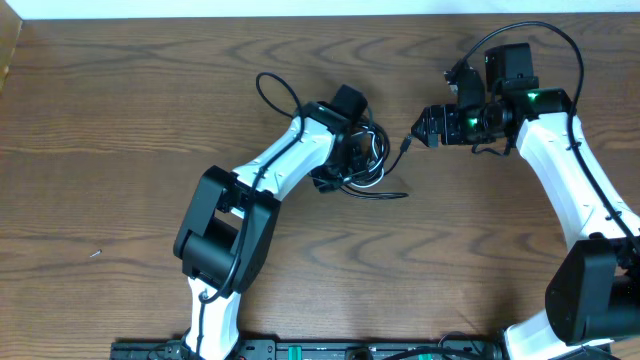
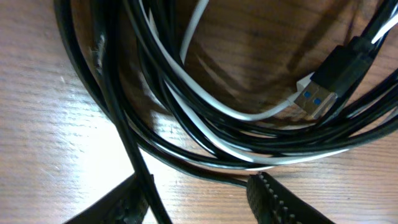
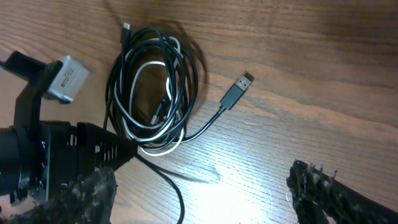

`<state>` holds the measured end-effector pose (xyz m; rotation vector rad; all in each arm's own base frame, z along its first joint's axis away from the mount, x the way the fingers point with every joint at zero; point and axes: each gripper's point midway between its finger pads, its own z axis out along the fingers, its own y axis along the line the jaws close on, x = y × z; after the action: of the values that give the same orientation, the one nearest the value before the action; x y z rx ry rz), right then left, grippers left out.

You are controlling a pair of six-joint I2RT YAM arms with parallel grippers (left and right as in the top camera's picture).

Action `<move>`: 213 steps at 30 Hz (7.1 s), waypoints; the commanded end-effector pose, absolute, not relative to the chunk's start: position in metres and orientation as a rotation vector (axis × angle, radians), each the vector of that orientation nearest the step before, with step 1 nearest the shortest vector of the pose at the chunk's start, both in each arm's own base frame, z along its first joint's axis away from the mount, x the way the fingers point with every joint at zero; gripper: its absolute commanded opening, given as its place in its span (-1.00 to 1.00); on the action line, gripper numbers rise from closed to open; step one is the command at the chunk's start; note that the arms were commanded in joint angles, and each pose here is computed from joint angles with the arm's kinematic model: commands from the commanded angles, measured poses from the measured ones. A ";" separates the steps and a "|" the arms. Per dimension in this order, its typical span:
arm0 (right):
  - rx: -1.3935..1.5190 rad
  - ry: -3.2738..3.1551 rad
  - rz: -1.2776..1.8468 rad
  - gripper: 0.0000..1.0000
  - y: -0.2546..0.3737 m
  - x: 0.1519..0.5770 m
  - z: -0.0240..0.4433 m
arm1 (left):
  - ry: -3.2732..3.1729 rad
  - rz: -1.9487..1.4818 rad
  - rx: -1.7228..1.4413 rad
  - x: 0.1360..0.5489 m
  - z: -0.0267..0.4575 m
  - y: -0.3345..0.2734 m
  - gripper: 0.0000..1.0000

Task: Untangle cables

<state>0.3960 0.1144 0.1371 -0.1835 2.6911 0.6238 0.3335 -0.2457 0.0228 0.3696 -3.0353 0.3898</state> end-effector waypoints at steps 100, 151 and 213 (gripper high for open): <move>-0.159 1.576 0.697 -0.97 0.159 0.434 0.532 | -4.345 0.780 0.852 0.412 0.460 -0.035 -0.85; -0.211 2.657 0.563 -0.98 0.167 0.477 0.245 | -3.725 0.107 0.671 0.436 0.236 -0.033 -0.85; -0.386 2.679 0.649 -0.98 0.192 0.459 0.237 | -3.060 0.929 -1.766 0.392 0.105 -0.223 0.78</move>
<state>0.4621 0.1868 0.2413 -0.3305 2.6752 0.6179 0.3944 -0.2158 0.1159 -1.7451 -3.1069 0.8877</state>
